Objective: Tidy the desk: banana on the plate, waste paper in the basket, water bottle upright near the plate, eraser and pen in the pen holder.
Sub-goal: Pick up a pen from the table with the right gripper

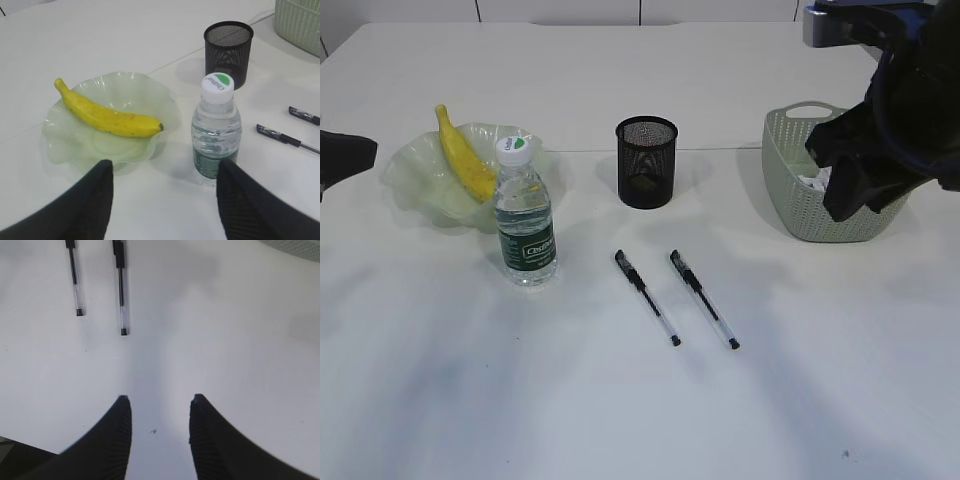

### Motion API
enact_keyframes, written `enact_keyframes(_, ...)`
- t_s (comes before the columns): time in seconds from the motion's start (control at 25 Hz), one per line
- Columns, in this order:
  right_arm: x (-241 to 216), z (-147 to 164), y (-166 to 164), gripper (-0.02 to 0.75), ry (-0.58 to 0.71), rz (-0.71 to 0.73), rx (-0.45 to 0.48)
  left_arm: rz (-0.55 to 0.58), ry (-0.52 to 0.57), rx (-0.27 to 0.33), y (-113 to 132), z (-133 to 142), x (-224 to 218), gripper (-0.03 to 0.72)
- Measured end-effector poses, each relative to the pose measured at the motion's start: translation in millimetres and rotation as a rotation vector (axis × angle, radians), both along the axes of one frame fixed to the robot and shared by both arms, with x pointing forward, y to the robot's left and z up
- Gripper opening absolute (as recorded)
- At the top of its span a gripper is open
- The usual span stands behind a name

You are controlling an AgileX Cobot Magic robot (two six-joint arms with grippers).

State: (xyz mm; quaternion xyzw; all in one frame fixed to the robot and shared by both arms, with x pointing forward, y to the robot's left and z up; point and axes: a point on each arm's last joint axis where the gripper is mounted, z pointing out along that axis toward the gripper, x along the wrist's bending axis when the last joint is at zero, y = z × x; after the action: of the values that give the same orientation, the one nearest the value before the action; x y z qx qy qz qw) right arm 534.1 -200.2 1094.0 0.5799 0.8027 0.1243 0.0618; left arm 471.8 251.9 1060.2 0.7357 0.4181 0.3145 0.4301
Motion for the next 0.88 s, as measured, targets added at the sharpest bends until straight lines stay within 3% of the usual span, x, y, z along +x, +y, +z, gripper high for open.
enact_keyframes(0.48, 1.4, 0.4, 0.4, 0.295, -0.019, 0.027, -0.002, -0.006, 0.012, 0.016, -0.2, -4.5, 3.1, 0.415)
enact_keyframes(0.88, 1.8, 0.6, 0.5, 0.295, -0.025, 0.033, -0.002, -0.005, -0.076, 0.223, 8.0, -5.1, 8.3, 0.408)
